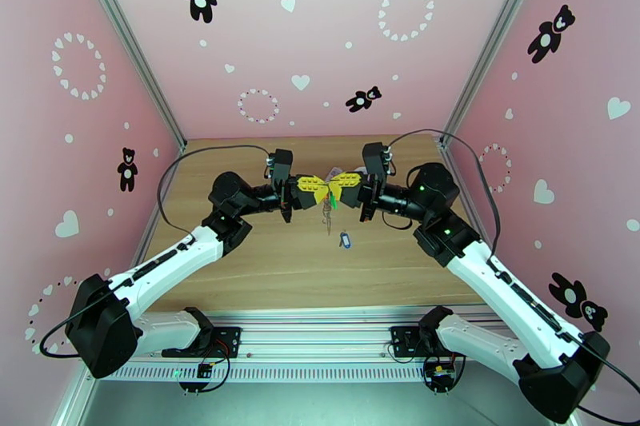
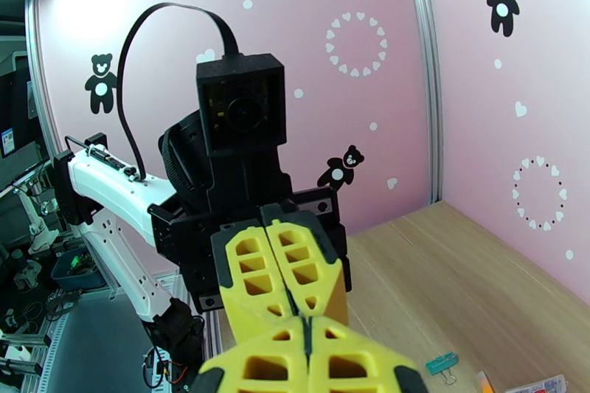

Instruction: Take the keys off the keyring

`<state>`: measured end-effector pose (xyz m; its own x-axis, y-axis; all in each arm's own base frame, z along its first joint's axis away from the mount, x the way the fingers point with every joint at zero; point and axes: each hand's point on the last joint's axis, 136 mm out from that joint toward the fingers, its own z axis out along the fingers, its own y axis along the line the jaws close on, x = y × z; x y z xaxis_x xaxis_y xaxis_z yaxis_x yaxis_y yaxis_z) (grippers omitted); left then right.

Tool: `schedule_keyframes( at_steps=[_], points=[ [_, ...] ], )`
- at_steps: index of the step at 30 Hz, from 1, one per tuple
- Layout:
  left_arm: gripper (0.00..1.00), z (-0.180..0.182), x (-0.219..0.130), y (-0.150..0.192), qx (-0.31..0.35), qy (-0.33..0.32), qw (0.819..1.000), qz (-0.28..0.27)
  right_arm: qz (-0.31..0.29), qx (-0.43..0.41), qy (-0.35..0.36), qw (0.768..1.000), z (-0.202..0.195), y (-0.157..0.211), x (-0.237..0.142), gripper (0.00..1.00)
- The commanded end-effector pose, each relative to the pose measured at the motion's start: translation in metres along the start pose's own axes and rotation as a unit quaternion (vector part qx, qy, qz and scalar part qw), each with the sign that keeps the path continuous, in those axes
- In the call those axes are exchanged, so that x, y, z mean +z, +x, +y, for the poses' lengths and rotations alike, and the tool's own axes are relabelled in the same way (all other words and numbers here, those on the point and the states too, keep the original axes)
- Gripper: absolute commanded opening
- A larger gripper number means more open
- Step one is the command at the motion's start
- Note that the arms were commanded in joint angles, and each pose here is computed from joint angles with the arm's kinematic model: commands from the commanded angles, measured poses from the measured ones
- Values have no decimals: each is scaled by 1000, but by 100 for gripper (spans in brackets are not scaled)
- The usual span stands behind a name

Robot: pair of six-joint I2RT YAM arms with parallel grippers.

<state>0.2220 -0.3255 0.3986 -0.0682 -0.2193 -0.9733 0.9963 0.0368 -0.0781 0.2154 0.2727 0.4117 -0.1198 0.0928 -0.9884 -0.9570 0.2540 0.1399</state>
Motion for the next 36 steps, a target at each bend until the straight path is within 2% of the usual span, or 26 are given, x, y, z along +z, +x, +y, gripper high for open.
schedule_keyframes(
  at_steps=[1,5,7,10,14,16,19,27,36],
  points=[
    [0,-2,2,-4,25,-3,1000,8,-2,-3,5,1000,7,-10,-5,2],
    [0,-8,0,-9,49,4,999,18,27,12,13,999,9,-7,-10,18],
    [0,-11,0,-12,57,10,998,21,41,29,7,999,11,-4,-11,32],
    [0,-13,0,-17,64,20,997,21,58,69,2,996,10,0,-16,44],
    [0,-16,-1,-22,73,29,997,21,58,128,-9,990,7,-2,-20,57],
    [0,-15,0,-23,77,29,996,22,64,166,0,984,2,-1,-21,67],
    [0,-14,1,-22,78,31,996,25,59,210,0,976,-3,-3,-20,75],
    [0,-8,4,-22,81,22,996,25,63,257,-23,964,0,0,-9,80],
    [0,-2,4,-16,84,10,996,36,67,270,-55,959,14,-2,-2,78]
  ],
)
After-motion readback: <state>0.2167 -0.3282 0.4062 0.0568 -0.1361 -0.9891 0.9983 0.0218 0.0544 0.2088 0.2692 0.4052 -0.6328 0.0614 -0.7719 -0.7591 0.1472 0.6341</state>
